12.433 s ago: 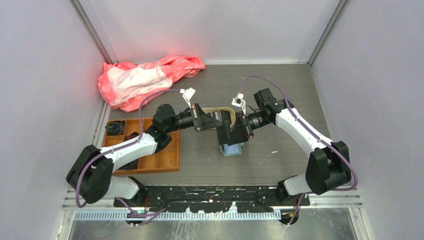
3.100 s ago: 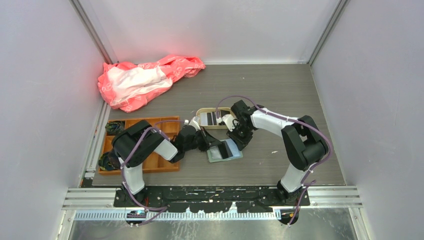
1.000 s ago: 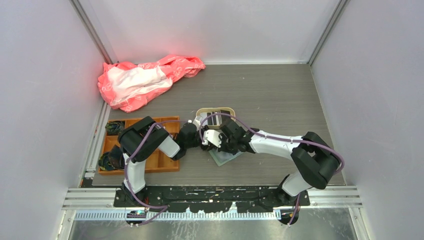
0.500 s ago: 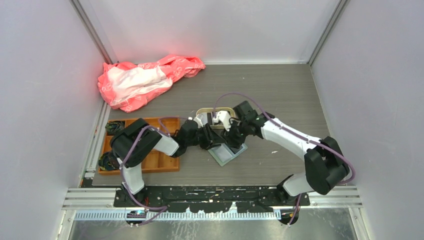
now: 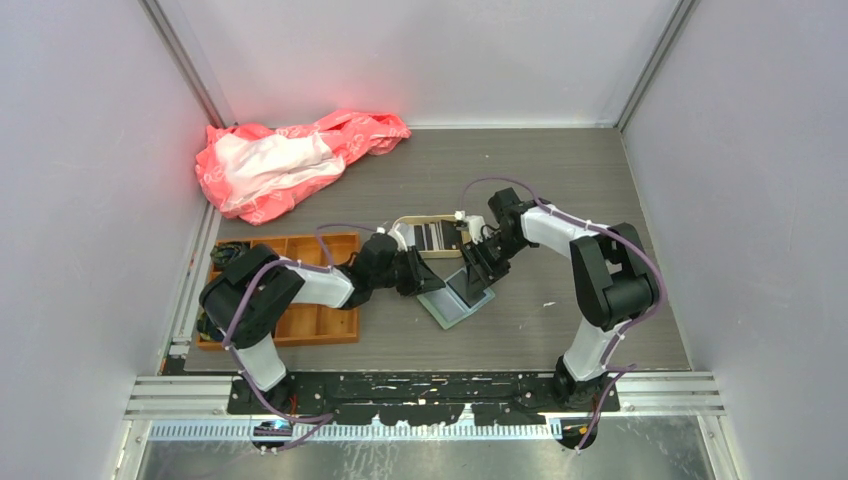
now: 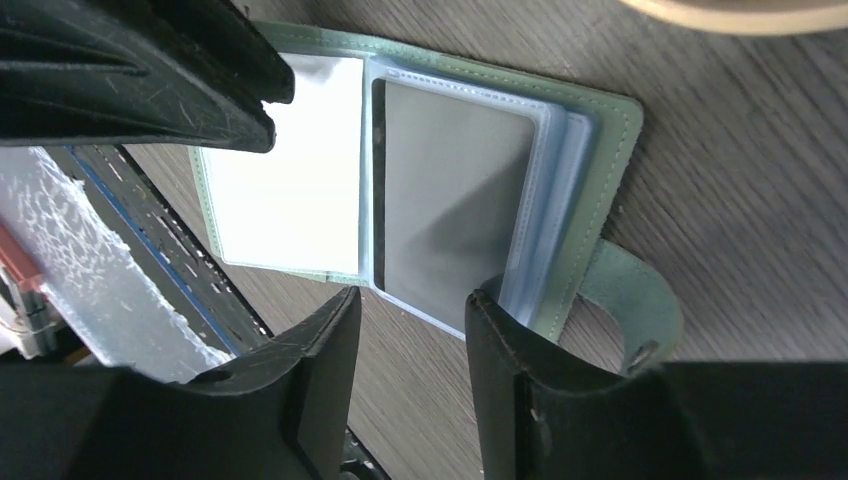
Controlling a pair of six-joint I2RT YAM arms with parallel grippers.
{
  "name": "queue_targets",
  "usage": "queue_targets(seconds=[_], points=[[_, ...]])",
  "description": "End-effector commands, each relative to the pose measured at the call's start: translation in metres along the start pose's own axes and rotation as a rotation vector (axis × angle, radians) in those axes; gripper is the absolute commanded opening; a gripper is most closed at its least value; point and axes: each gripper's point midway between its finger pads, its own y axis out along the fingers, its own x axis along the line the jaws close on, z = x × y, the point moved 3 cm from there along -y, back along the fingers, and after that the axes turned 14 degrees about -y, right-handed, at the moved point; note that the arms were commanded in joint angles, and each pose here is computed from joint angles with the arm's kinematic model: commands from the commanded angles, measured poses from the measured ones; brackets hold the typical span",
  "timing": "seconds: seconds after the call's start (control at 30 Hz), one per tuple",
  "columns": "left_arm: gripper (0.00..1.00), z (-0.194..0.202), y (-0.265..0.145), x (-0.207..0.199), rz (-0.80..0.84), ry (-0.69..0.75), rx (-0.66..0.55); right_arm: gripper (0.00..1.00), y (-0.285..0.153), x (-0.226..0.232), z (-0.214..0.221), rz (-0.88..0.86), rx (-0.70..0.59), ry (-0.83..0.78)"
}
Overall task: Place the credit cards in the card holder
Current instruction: Insert the credit card into the card holder.
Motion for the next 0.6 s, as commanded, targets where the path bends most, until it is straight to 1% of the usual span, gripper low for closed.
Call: queue_targets(seconds=[0.0,0.27,0.57], points=[[0.19,0.005,0.003,-0.014,0.027,0.051,0.026,0.47,-0.005,-0.001,-0.016,0.004,-0.016,0.027],[0.18,0.011,0.015,-0.009,0.0,0.055,0.076,0.46,-0.006,-0.013,-0.012,0.09,0.008,0.025],[0.16,0.013,0.019,0.009,-0.081,0.048,0.079,0.47,-0.001,-0.02,-0.004,0.109,0.051,0.038]])
